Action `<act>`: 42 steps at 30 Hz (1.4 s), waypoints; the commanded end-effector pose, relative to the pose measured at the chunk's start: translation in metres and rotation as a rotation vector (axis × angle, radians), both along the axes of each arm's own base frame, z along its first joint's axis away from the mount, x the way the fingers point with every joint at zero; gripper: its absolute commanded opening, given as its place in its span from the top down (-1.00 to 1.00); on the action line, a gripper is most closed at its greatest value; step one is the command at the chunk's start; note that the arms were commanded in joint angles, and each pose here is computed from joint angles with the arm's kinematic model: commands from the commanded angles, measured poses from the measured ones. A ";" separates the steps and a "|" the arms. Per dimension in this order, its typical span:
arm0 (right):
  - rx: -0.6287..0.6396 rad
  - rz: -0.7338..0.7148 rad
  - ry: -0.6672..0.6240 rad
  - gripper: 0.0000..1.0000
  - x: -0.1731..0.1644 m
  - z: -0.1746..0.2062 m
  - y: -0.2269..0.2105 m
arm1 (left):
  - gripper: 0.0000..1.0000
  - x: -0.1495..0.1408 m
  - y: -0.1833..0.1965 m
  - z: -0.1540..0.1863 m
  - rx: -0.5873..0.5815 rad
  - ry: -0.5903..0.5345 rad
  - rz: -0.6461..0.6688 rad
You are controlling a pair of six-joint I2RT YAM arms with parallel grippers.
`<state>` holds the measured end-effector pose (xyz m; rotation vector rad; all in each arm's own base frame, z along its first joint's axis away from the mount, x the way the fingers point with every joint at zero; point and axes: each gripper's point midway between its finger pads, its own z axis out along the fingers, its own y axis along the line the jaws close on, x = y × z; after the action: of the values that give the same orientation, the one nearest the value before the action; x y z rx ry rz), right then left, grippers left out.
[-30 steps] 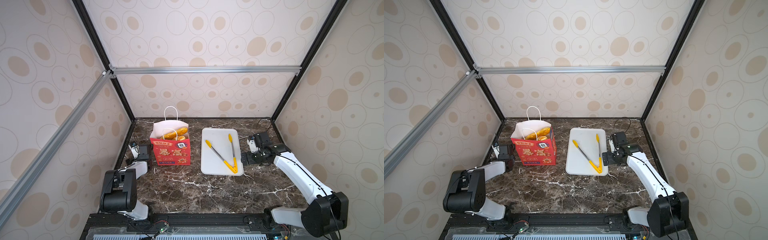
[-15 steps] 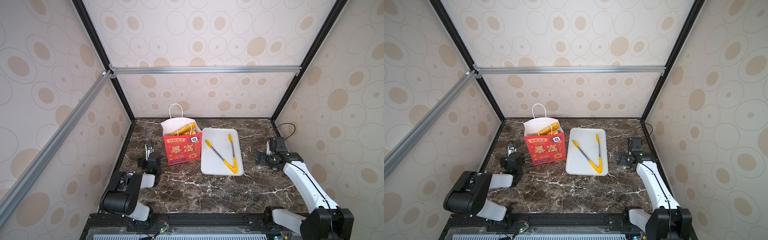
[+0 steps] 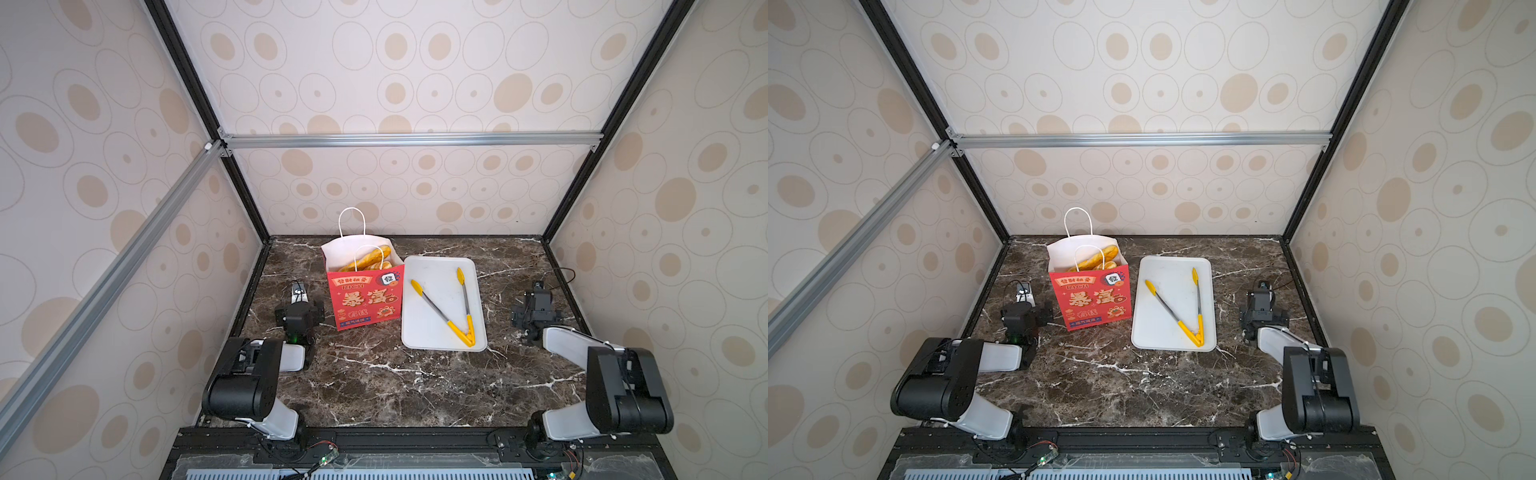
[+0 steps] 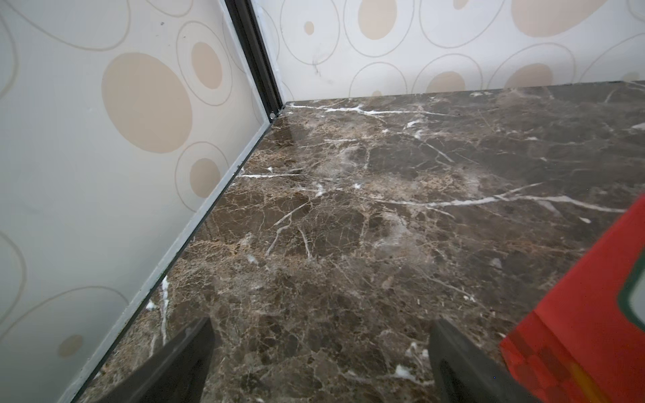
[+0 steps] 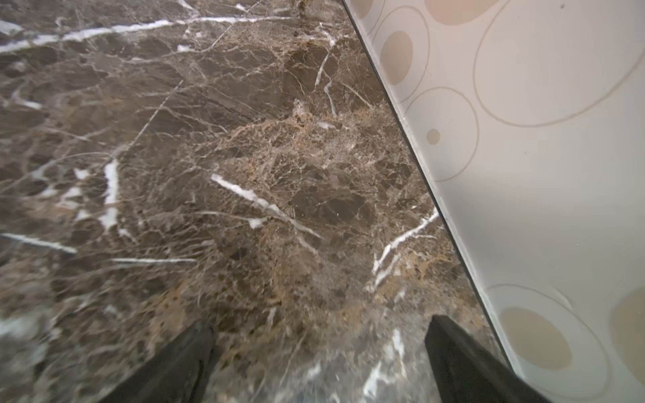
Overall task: Pack bread into a paper bag
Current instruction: Reset both arms
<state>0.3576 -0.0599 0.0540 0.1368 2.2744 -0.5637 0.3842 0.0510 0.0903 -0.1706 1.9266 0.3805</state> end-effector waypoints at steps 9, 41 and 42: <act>-0.060 0.276 -0.331 -1.00 0.025 0.038 0.048 | -0.97 0.008 -0.001 0.011 -0.005 -0.031 -0.013; 0.011 0.308 -0.296 -1.00 0.034 0.033 0.047 | -0.97 0.008 -0.001 0.011 -0.005 -0.028 -0.012; 0.010 0.307 -0.295 -1.00 0.034 0.033 0.046 | -0.97 0.008 -0.001 0.011 -0.005 -0.028 -0.012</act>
<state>0.3880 -0.0130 0.0797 -0.1248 1.9801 -0.3481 0.3848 0.0495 0.0901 -0.1639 1.9281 0.3704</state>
